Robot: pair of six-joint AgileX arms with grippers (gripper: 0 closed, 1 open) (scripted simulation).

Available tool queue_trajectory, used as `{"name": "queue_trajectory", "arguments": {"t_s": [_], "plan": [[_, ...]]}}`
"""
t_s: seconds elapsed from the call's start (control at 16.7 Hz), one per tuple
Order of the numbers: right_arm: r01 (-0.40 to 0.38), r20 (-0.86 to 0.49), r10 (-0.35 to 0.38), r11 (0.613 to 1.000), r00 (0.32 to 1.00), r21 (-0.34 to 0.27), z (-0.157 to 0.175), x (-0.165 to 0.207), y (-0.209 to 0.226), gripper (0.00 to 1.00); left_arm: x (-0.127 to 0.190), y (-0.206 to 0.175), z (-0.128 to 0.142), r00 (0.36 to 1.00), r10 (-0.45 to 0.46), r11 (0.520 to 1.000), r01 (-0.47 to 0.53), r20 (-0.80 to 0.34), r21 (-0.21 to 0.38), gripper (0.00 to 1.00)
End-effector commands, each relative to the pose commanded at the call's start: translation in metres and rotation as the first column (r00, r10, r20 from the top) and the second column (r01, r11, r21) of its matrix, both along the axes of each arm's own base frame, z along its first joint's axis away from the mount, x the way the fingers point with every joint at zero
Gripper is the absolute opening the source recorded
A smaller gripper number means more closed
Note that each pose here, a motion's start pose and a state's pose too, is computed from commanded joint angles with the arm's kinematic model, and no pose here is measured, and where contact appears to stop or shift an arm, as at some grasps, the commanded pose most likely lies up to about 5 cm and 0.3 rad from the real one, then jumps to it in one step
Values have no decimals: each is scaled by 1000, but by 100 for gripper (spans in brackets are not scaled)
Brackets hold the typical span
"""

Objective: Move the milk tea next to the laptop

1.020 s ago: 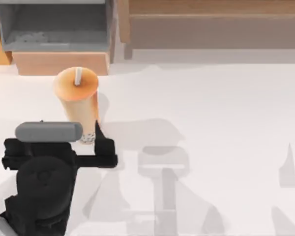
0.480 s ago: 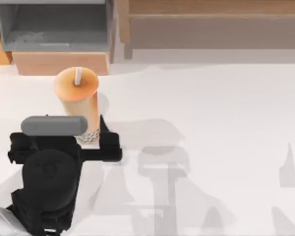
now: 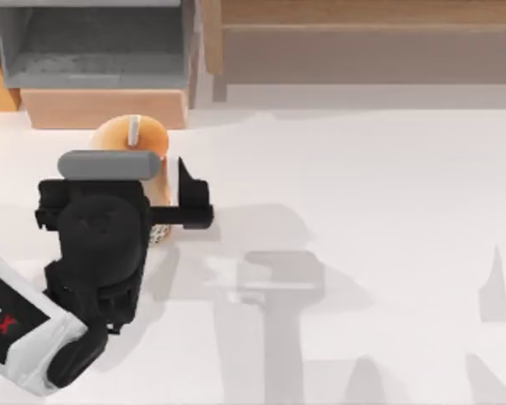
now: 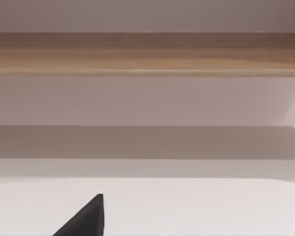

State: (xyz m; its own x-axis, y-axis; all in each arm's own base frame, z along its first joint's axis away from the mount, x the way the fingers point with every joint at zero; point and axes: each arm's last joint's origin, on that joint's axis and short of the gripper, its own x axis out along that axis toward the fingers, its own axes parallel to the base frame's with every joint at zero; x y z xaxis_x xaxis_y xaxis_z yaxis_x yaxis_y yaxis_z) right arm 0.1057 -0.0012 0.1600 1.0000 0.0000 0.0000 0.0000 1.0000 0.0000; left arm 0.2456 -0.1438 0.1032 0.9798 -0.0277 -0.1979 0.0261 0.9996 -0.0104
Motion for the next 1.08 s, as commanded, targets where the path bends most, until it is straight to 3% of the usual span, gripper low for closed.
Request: {"name": "queue_trajectory", "arguments": {"t_s": [0.18,0.96,1.08], "plan": [[0,0,0,1000,1000,0,0,0,0,100,0,0,0,1000,0,1000,0,0,0,100],[0,0,0,1000,1000,0,0,0,0,100,0,0,0,1000,0,1000,0,0,0,2],[0,0,0,1000,1000,0,0,0,0,100,0,0,0,1000,0,1000,0,0,0,0]]}}
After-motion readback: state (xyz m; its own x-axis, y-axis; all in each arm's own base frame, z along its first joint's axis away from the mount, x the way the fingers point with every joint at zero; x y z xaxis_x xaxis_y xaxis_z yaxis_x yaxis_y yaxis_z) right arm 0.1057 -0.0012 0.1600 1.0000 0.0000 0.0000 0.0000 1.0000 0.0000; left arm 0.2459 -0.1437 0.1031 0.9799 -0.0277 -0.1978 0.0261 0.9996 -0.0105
